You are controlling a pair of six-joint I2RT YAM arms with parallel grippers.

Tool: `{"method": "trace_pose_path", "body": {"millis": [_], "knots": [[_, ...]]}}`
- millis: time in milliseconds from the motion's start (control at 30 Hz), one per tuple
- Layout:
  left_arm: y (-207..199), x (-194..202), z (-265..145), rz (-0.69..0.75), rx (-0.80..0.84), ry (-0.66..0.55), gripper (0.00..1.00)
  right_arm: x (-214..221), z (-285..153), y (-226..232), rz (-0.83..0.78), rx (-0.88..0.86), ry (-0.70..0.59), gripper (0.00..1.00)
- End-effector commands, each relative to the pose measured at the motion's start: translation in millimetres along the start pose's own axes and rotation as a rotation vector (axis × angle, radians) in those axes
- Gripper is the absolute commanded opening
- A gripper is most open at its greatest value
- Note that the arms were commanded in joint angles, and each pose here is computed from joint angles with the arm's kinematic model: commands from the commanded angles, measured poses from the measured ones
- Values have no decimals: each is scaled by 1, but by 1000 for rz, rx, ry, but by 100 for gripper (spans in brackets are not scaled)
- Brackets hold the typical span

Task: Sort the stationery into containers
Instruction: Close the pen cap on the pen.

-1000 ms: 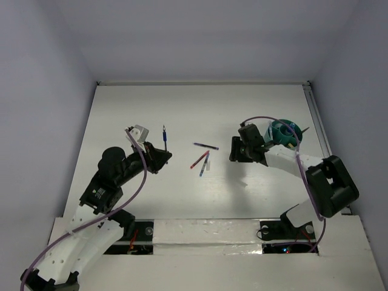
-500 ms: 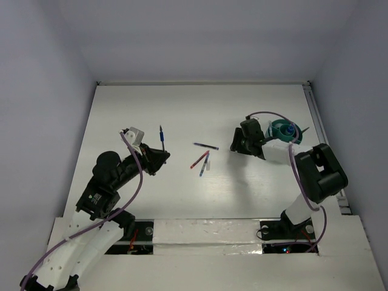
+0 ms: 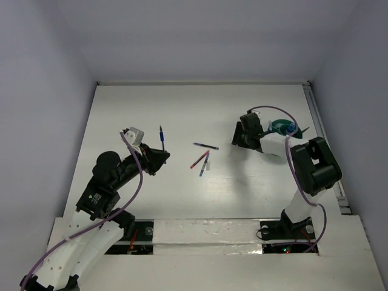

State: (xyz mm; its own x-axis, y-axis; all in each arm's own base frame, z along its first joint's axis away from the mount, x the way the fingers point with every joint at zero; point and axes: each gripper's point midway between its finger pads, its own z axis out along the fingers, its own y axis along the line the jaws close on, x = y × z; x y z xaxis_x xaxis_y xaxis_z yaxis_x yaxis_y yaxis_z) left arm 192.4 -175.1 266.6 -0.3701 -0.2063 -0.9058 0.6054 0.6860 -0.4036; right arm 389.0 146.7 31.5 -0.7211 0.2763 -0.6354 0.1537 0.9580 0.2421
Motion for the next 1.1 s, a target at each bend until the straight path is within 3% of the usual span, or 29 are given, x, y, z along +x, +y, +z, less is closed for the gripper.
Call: {"method": "trace_pose_path", "body": {"millis": [0, 133, 300, 600, 767, 833, 967, 1067], "knots": [[-2, -9, 1, 23, 9, -40, 0, -20, 8, -4, -21, 43, -33, 55], [-2, -9, 1, 21, 9, -40, 0, -28, 12, -4, -47, 72, -29, 55], [-2, -10, 0, 23, 8, -42, 0, -33, 15, -8, -90, 119, -4, 42], [-4, -12, -2, 26, 15, -55, 0, -17, 24, -23, -181, 208, 114, 35], [-4, -14, -4, 30, 15, -63, 0, -10, 29, -23, -210, 210, 174, 22], [-4, -14, -4, 29, 14, -65, 0, -7, 30, -24, -213, 212, 180, 22], [-4, -14, -4, 28, 12, -64, 0, -4, 28, -23, -214, 207, 198, 37], [-4, -14, -3, 27, 12, -61, 0, -3, 29, -24, -223, 212, 209, 36]]}}
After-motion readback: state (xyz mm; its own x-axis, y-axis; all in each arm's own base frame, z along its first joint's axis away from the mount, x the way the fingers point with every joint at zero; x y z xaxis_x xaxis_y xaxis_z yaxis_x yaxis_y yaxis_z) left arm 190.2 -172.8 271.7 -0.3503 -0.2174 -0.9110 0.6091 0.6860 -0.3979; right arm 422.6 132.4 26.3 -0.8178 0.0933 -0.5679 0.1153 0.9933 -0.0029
